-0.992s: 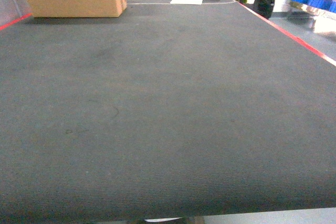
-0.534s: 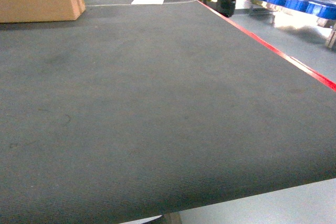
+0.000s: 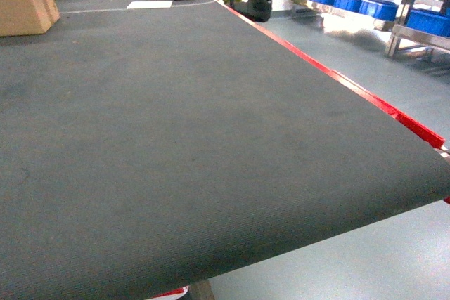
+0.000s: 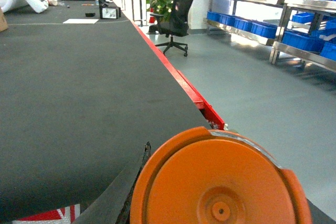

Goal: Sort blue parts and orange caps into right shelf containers

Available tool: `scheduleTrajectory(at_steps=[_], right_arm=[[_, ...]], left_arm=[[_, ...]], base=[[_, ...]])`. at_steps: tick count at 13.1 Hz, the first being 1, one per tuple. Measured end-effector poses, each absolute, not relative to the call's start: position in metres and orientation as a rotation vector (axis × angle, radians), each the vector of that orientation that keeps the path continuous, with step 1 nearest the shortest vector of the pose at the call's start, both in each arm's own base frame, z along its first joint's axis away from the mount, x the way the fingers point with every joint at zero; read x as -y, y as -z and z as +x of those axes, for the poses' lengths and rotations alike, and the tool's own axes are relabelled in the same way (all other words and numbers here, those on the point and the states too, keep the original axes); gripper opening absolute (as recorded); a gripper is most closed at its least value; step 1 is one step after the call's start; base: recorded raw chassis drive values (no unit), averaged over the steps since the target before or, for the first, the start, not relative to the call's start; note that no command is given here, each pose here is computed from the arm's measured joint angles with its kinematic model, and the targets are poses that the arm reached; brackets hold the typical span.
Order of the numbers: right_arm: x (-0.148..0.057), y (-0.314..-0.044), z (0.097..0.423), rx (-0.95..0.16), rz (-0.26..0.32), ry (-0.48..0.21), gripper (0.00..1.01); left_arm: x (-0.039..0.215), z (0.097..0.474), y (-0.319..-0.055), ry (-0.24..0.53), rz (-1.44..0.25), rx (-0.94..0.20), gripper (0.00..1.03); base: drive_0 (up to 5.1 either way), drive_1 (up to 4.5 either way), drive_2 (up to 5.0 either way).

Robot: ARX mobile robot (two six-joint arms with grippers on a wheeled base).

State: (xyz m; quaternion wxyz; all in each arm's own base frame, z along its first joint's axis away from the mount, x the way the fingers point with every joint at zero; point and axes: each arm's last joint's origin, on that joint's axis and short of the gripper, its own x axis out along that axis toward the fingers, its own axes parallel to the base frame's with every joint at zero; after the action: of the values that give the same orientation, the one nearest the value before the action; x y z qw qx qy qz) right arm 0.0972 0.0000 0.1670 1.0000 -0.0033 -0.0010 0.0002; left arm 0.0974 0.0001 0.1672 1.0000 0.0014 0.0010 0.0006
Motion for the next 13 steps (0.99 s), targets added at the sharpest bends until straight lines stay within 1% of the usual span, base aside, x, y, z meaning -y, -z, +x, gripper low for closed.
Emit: scheduleTrajectory(at_steps=[13], right_arm=[[0.0000,-0.1670,0.0972,0.002,-0.007,0.000,0.45]], left_arm=[[-0.0001,0.0974,-0.1672,-0.001,0.003,-0.002,0.44]], base=[[-1.6,-1.57,-1.6]])
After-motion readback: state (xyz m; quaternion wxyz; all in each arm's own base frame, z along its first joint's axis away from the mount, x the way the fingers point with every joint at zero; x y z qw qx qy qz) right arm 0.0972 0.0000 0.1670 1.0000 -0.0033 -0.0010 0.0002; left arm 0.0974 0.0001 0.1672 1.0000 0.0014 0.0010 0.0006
